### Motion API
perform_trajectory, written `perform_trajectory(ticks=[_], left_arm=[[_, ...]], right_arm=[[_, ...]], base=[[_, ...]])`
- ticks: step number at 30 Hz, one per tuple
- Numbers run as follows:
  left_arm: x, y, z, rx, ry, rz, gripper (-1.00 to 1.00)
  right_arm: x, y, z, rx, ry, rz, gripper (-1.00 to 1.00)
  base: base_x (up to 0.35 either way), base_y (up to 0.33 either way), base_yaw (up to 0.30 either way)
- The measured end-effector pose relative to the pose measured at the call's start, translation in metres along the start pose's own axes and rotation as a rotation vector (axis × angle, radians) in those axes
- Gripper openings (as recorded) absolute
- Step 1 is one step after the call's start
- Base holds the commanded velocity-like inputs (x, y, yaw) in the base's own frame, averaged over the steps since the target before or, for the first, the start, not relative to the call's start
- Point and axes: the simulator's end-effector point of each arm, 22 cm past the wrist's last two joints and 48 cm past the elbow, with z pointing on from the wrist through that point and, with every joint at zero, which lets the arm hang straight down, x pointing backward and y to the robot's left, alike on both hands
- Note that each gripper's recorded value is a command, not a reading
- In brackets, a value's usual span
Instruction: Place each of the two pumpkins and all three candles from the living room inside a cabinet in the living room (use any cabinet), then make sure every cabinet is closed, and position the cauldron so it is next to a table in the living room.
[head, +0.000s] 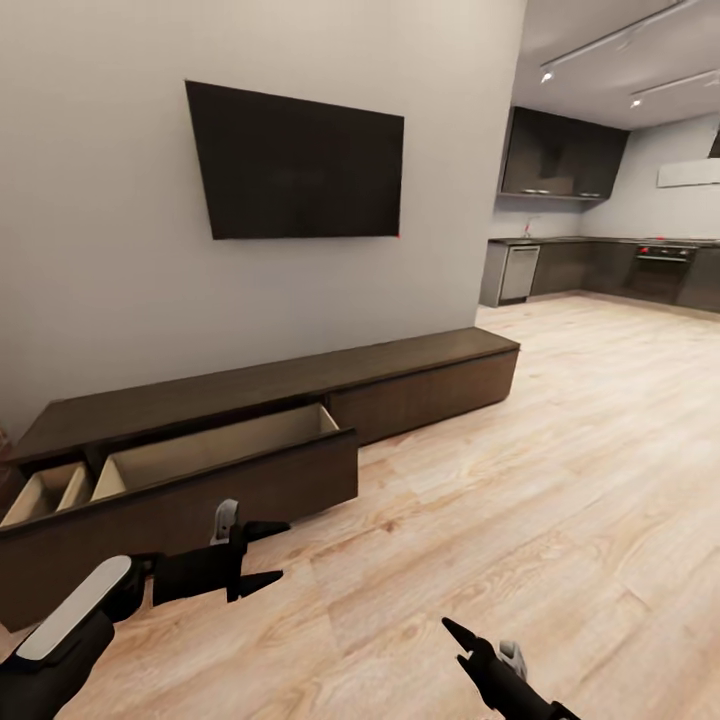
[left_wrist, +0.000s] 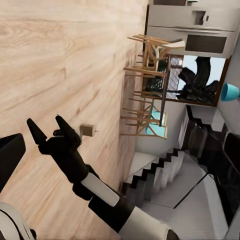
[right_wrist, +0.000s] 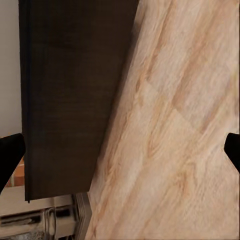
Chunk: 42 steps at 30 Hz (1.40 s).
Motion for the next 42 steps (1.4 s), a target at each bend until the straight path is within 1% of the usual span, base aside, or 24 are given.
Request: perform_trajectory(ticks=[11, 17, 20, 27, 31, 42], left_arm=[[0.001, -0.003, 0.0, 0.003, 0.0, 0.006, 1.0], [0.003, -0.015, -0.004, 0.015, -0.005, 0.027, 1.0], [0.004, -0.021, -0.006, 0.02, -0.008, 0.038, 1.0], [0.001, -0.037, -0.008, 0.021, -0.008, 0.04, 1.0], [0.001, -0.038, -0.008, 0.022, -0.008, 0.042, 1.0], [0.002, -0.041, -0.009, 0.024, -0.01, 0.047, 1.0]], right_arm=[[-0.006, 0.0, -0.003, 0.001, -0.009, -0.005, 1.0], [-0.011, 0.012, -0.004, -0.019, -0.02, -0.02, 1.0], [-0.014, 0.018, -0.004, -0.029, -0.025, -0.028, 1.0], [-0.02, 0.034, -0.007, -0.031, -0.027, -0.034, 1.0], [-0.022, 0.035, -0.007, -0.032, -0.036, -0.044, 1.0], [-0.027, 0.037, -0.008, -0.037, -0.059, -0.049, 1.0]], base=[[-0.008, -0.001, -0.29], [0.0, 0.0, -0.285], [0.0, 0.0, -0.159], [0.0, 0.0, -0.12], [0.0, 0.0, -0.256], [0.0, 0.0, -0.269]])
